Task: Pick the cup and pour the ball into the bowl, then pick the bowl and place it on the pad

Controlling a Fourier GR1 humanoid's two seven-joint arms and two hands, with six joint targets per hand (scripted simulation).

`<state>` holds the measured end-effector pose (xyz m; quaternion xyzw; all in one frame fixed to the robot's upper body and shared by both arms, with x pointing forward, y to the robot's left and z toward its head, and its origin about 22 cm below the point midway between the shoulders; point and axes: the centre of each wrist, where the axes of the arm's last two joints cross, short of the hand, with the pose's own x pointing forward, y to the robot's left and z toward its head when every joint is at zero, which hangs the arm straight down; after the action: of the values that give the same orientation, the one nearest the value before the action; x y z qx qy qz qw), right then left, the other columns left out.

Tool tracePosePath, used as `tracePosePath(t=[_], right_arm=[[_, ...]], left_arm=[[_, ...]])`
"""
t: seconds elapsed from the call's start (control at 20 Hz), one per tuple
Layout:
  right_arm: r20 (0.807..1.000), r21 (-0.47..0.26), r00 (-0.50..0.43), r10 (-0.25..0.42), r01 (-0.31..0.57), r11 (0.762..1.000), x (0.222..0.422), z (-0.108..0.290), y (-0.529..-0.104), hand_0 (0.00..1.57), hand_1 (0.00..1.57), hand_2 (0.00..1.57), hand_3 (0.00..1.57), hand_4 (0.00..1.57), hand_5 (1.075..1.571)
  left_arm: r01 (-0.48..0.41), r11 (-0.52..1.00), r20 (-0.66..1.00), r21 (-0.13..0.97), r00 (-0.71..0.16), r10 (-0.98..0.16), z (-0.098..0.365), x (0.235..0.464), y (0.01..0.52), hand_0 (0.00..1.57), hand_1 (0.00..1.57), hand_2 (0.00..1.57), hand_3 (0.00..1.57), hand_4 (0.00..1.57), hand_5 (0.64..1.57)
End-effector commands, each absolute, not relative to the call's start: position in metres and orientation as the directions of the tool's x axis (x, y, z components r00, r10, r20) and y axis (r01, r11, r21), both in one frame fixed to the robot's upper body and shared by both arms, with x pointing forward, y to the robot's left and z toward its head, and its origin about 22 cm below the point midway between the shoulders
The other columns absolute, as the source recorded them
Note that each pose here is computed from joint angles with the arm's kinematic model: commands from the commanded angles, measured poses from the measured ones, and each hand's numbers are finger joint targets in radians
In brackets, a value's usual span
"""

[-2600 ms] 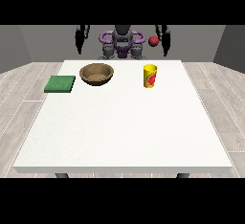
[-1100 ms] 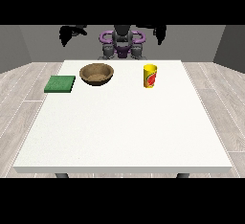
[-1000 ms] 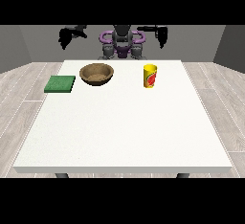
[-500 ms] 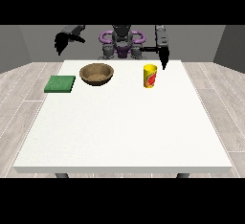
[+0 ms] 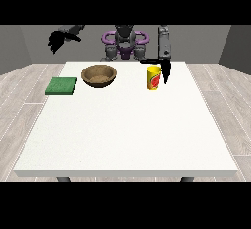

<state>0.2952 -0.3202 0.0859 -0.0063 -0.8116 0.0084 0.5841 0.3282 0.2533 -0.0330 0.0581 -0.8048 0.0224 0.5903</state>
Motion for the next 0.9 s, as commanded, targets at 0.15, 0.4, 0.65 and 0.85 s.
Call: tracePosePath(t=[0.15,0.4,0.65,0.85], right_arm=[[0.927,-0.006,-0.374,0.005,-0.001,1.000,0.303,0.114,-0.352,0.00,0.00,0.00,0.00,0.00,1.571],[0.928,-0.044,-0.373,0.019,-0.059,0.997,0.290,0.121,-0.363,0.00,0.00,0.00,0.19,0.00,1.571],[0.982,-0.010,-0.188,0.003,-0.037,0.999,0.299,0.096,-0.366,0.00,0.00,0.00,0.16,0.13,1.570],[0.994,0.024,-0.111,-0.020,0.033,0.999,0.296,0.067,-0.375,0.00,0.00,0.00,0.22,0.22,1.569]], left_arm=[[-0.236,0.963,0.915,0.133,-0.345,-0.211,-0.060,0.325,0.245,1.19,1.19,1.57,1.42,0.75,1.559],[-0.363,0.890,0.888,0.276,-0.259,-0.381,-0.070,0.323,0.277,1.30,1.30,1.57,1.57,1.13,1.552],[-0.334,0.787,0.775,0.519,-0.203,-0.598,-0.054,0.334,0.223,1.29,1.29,1.57,1.57,1.16,1.549],[-0.282,0.706,0.671,0.649,-0.225,-0.706,-0.020,0.359,0.185,1.30,1.30,1.57,1.57,1.19,1.539]])
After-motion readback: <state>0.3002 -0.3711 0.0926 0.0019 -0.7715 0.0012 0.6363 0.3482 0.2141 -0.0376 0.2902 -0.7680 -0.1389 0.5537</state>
